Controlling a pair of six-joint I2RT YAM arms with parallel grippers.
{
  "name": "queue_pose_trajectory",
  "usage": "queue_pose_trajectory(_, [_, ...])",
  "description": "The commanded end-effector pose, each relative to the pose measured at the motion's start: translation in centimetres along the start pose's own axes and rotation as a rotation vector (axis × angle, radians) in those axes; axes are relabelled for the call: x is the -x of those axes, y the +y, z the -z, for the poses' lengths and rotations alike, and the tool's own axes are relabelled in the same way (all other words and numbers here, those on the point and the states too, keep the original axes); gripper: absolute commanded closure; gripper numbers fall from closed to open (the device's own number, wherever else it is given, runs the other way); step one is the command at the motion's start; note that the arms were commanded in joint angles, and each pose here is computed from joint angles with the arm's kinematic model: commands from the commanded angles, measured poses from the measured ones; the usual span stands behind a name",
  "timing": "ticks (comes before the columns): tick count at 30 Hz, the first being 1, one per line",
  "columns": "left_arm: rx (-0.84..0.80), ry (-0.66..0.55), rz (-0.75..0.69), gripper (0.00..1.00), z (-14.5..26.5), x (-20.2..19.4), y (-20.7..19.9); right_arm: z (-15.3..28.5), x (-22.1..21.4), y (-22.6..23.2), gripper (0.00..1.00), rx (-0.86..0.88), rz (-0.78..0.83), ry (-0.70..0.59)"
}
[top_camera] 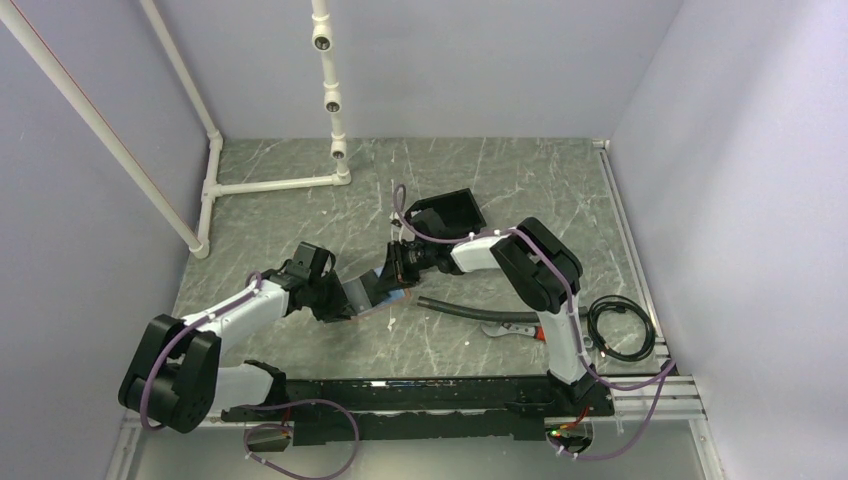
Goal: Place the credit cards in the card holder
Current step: Insert the credit card into the card holder.
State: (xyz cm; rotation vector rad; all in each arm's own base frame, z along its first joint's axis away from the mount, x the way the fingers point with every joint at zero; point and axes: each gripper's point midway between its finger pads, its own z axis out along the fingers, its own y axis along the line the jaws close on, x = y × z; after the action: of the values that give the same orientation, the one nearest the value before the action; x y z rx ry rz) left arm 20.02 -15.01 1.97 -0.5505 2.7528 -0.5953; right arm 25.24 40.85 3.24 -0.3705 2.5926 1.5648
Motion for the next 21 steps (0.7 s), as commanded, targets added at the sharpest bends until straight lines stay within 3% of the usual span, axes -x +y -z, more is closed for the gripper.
queue_pose_trajectory(1, [-0.012,-0.018,0.009,0.68,0.7,0.1,-0.3,0.3,0.7,-0.9,0.75,-0.130,0.115,-0.026])
queue_pose_trajectory(8, [-0.004,-0.113,0.035,0.64,3.5,2.3,0.0,2.5,0.6,-2.4,0.58,-0.319,0.236,0.038])
queue_pose_trajectory(12, [0.032,-0.118,0.077,0.70,3.1,2.6,1.6,2.5,0.8,-2.1,0.56,-0.320,0.274,0.054])
queue_pose_trajectory(15, [0.038,-0.090,0.077,0.76,1.7,2.4,2.3,1.8,0.8,-1.8,0.61,-0.294,0.273,0.070])
queue_pose_trajectory(21, [-0.018,-0.017,0.087,0.90,-1.4,2.1,1.4,-0.7,-0.9,-0.2,0.81,-0.237,0.297,0.112])
